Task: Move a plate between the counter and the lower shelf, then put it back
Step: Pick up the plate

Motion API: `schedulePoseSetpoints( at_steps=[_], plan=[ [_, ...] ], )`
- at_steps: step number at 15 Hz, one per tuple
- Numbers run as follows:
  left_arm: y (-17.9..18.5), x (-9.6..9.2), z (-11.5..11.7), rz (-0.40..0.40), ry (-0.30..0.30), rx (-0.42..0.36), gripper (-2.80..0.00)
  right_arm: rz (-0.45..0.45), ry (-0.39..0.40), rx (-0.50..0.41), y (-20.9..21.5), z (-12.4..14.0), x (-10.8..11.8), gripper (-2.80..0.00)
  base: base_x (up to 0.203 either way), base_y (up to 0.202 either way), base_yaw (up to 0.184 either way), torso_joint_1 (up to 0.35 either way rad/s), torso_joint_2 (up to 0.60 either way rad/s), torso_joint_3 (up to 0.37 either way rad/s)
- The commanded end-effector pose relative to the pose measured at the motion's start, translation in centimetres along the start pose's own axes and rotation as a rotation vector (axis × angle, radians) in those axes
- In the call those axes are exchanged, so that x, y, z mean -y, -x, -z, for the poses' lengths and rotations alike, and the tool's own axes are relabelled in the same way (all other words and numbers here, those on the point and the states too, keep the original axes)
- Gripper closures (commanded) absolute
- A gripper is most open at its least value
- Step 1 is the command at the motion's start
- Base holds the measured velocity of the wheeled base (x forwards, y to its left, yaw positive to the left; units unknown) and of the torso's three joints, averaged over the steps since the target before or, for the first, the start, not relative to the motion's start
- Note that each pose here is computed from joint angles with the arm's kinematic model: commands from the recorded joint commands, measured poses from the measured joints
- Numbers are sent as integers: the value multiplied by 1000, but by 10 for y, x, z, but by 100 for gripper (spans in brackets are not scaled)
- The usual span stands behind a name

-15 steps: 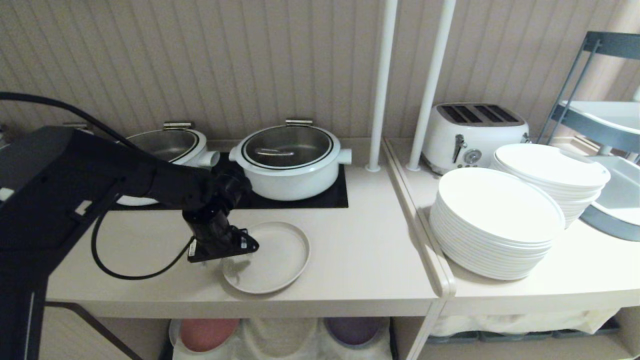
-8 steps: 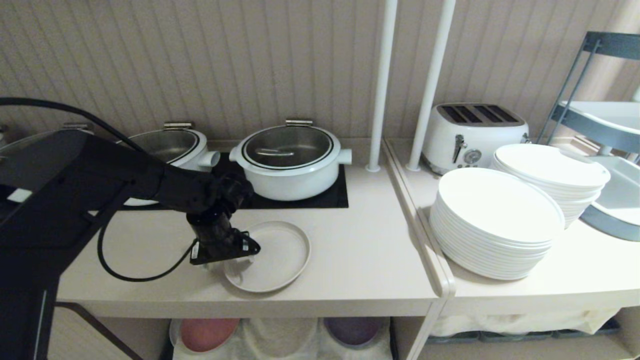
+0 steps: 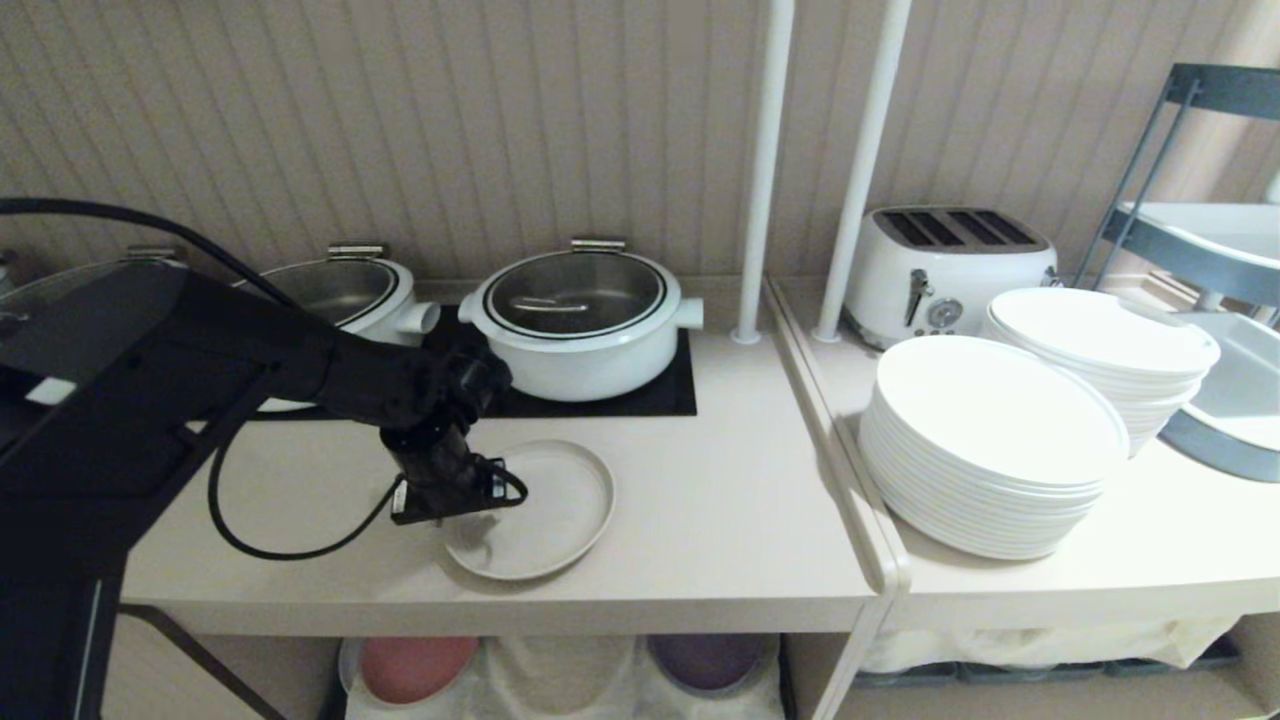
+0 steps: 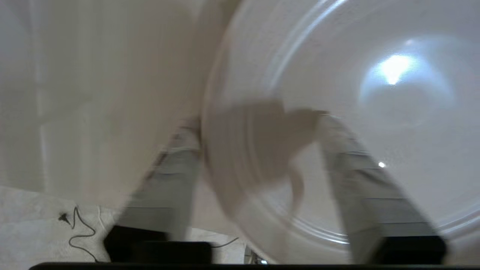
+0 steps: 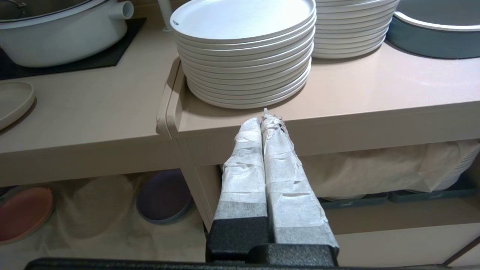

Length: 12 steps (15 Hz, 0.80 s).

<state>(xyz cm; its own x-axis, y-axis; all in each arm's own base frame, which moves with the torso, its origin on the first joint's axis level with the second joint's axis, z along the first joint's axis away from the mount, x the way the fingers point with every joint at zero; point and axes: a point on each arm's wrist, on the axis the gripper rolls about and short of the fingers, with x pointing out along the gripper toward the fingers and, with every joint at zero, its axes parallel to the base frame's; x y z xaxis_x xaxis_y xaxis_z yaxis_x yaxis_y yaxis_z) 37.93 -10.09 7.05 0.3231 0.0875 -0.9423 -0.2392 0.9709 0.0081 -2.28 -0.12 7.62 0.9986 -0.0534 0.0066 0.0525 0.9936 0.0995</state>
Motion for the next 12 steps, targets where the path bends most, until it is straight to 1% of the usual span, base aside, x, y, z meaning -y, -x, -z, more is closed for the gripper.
schedulePoseSetpoints(
  at_steps=[1,12],
  plan=[
    [-1,0,1,-4,1,-4,0,0,0,1,0,0,0,0,0,0,0,0,0,0],
    [5,-1,1,-2,1,4,0,0,0,1,0,0,0,0,0,0,0,0,0,0]
  ],
)
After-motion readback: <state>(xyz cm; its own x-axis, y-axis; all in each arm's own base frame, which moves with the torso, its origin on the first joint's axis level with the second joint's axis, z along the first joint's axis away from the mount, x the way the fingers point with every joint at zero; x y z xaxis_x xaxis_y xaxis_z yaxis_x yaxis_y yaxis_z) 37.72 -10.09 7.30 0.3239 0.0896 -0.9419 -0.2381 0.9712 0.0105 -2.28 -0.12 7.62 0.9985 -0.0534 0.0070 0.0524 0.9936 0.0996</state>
